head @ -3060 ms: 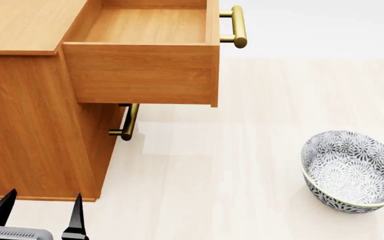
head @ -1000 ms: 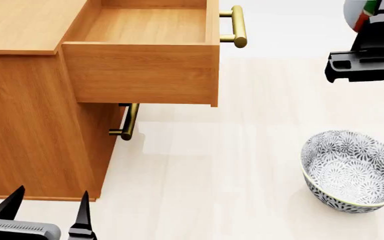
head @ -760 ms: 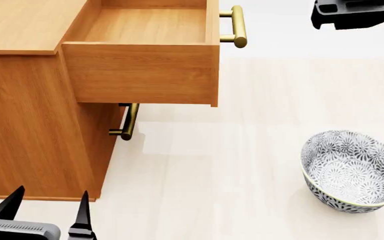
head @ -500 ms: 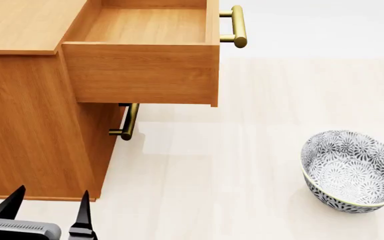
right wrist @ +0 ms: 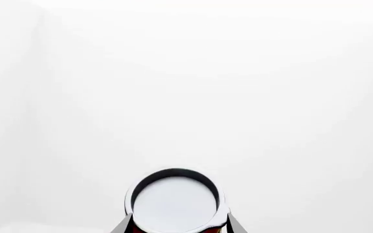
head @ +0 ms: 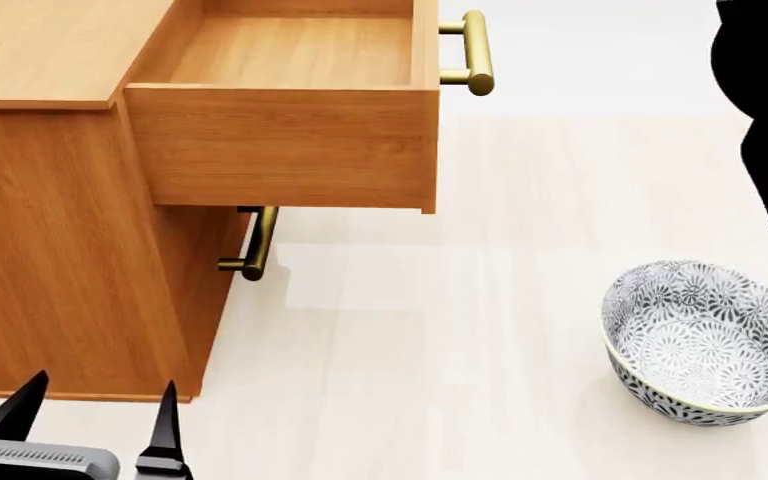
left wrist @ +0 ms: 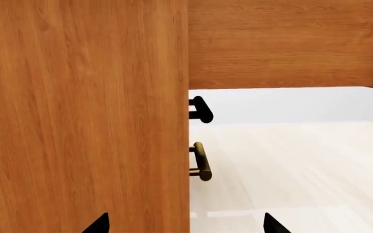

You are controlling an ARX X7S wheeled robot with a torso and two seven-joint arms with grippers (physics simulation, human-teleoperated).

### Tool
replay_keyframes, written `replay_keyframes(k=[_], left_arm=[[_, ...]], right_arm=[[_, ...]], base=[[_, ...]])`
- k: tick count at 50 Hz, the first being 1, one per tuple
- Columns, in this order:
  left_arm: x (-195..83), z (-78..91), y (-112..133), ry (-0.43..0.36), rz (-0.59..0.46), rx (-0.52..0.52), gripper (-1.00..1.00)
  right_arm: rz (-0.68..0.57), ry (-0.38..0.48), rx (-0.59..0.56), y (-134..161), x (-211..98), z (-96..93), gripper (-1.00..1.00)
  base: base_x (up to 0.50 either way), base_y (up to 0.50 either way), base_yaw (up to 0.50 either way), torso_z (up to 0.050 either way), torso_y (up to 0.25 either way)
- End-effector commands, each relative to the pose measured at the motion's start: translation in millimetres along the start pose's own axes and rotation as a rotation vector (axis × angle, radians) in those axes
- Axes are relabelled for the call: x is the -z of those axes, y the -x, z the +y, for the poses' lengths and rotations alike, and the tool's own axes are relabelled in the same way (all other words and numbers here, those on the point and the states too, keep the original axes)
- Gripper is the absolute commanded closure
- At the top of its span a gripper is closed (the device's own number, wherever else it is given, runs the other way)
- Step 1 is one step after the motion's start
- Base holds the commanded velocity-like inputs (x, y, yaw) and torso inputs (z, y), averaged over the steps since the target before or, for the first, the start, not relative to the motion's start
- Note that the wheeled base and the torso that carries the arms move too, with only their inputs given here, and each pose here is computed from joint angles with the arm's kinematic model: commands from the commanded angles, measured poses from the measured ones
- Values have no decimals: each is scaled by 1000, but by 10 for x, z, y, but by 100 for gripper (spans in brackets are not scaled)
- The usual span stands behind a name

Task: Put the ketchup in the top drawer of the cabinet.

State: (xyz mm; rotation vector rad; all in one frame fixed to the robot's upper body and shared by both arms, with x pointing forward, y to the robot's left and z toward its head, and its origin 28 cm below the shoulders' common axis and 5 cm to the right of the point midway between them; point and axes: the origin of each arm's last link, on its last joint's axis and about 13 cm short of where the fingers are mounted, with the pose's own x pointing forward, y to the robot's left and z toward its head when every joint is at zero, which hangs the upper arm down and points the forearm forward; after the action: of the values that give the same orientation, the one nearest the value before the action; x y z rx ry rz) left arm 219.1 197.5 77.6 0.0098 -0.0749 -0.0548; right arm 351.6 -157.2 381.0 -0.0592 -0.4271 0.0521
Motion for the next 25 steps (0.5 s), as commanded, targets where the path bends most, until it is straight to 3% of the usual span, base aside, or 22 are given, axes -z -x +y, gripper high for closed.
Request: replay_keyframes(k=[1,25], left_arm=[[-16,-4,1,-2,-2,0,-100],[1,-12,-11,0,3,0,-100]], right_arm=[[50,33,-13,-348,2,61,100],[106,65,-104,-769,-52,332,100]], base=[[0,0,0,0,0],[0,0,0,0,0]])
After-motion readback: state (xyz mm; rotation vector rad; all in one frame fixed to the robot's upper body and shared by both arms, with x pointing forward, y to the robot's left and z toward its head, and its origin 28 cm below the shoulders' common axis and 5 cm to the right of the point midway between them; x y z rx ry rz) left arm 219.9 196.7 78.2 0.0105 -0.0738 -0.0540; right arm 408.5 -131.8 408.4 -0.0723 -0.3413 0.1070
